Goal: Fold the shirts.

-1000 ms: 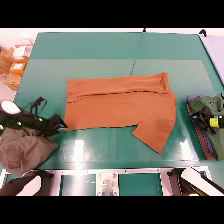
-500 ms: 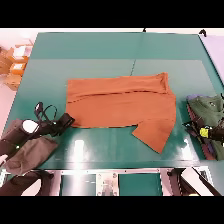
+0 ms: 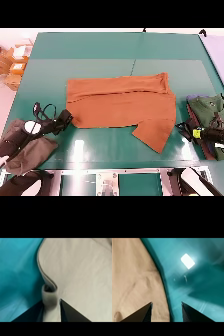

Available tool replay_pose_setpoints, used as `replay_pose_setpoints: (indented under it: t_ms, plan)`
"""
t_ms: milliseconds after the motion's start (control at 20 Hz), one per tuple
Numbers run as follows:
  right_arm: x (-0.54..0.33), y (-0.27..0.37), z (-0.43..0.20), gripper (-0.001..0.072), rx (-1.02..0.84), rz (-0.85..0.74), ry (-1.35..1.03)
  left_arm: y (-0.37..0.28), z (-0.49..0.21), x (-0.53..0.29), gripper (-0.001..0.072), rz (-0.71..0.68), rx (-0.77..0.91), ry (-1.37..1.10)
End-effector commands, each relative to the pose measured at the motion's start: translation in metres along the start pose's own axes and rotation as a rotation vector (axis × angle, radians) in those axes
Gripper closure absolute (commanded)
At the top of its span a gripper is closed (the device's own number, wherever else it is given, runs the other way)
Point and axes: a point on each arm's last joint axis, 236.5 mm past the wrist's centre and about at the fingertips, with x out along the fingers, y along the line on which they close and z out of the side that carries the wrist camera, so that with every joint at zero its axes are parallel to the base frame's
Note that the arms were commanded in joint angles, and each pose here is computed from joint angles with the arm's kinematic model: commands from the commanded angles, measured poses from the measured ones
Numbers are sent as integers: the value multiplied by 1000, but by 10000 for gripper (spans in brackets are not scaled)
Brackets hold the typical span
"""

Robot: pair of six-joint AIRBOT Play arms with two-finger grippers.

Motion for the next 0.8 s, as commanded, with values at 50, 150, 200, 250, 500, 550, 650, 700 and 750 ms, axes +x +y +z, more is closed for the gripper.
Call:
replay_pose_setpoints:
  t_ms: [50,150,200,250,500,550,650,700,750]
  plan:
    - [5,-3,-9,277,6,-2,25,11,-35,-3,147,45,9,146]
    - [5,-3,-9,277,7,-2,25,11,-25,-1,149,44,29,105]
    - [5,-3,-10,279,7,-1,28,8,-15,0,250,29,21,61]
    - [6,-3,-12,280,9,0,31,6,-7,1,349,14,3,23]
    - [25,0,-41,280,-30,-12,131,11,-2,3,679,11,-2,-7]
    - [28,1,-44,280,-31,-11,146,10,-2,3,679,11,-2,-10]
    - [33,5,-49,280,-10,5,175,10,-1,3,679,10,-4,-12]
    - [35,5,-54,281,-8,6,197,10,-1,3,678,10,-4,-12]
    - [36,6,-58,281,-5,8,220,10,-2,3,678,11,-4,-8]
